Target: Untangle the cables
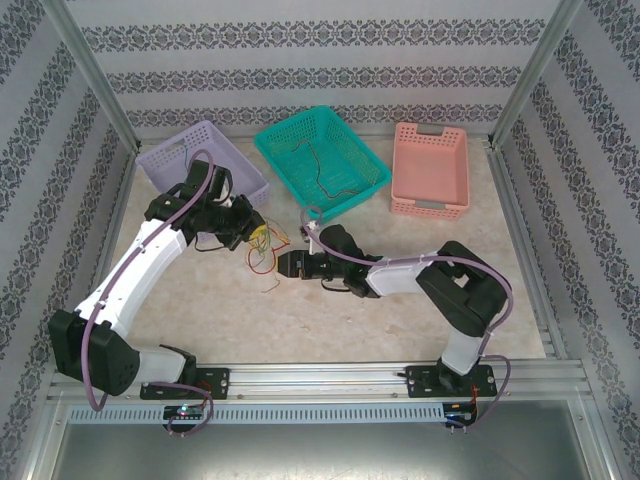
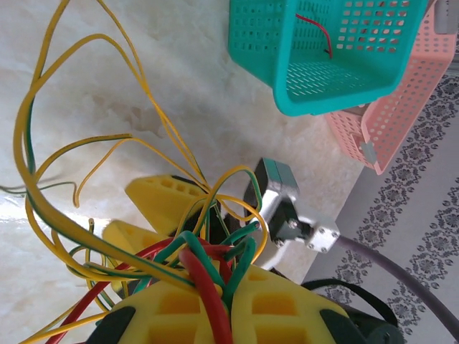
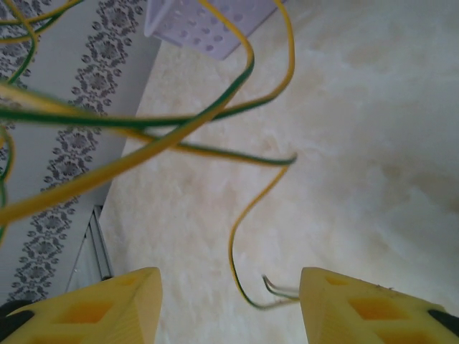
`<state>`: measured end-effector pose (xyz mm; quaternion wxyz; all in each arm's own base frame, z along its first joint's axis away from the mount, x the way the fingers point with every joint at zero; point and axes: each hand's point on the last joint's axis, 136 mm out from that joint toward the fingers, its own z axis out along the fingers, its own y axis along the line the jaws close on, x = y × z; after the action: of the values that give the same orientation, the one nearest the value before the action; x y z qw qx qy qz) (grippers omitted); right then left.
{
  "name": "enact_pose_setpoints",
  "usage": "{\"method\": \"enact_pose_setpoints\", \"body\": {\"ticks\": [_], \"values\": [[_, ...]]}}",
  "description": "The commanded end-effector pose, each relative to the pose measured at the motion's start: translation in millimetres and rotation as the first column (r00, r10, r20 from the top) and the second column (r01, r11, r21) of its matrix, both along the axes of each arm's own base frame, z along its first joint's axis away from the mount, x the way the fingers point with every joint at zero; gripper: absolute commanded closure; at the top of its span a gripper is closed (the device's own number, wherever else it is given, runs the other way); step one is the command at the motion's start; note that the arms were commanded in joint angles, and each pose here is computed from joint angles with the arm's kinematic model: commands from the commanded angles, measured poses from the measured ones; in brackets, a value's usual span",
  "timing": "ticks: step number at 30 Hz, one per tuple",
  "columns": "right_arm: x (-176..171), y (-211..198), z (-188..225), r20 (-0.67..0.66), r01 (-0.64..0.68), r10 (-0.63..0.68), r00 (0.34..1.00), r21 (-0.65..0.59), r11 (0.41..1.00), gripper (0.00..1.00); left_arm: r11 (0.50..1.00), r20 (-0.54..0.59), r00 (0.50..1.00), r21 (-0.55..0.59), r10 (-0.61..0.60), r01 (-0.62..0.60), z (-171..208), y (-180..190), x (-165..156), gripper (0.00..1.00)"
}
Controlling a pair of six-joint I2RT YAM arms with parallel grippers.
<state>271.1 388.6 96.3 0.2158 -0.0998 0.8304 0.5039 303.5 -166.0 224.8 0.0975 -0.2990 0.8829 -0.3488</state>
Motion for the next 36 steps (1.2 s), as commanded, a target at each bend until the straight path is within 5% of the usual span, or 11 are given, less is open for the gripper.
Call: {"method": "enact_pose_setpoints", "body": {"ticks": [1, 9, 15, 22, 27, 36], "values": [[12, 21, 21, 0.044, 0.0, -0.005, 0.999, 0.104, 0.995, 0.47, 1.0, -0.035, 0.999, -0.031, -0.006, 0.005, 9, -4, -8, 1.0], [37, 16, 5, 0.015, 0.103, -0.104, 0.994, 0.073, 0.992, 0.6, 0.998, -0.034, 0.999, -0.057, 0.012, -0.014, 18, -1, -9, 1.0], [38, 7, 8, 0.017, 0.118, -0.118, 0.993, 0.041, 0.992, 1.0, 0.998, -0.032, 0.999, -0.05, 0.041, -0.042, 19, 13, -6, 1.0], [21, -74, -2, 0.033, 0.214, -0.212, 0.977, -0.202, 0.956, 1.0, 0.993, -0.027, 0.994, 0.066, 0.105, -0.103, 10, 56, 0, 1.0], [19, -162, 12, 0.071, 0.349, -0.346, 0.935, -0.341, 0.873, 1.0, 0.983, -0.042, 0.99, 0.127, 0.138, -0.132, -10, 74, 0, 1.0], [47, -297, 103, 0.21, 0.667, -0.636, 0.743, -0.309, 0.678, 1.0, 0.954, -0.093, 0.985, 0.277, 0.148, -0.117, -52, 96, -10, 1.0]]}}
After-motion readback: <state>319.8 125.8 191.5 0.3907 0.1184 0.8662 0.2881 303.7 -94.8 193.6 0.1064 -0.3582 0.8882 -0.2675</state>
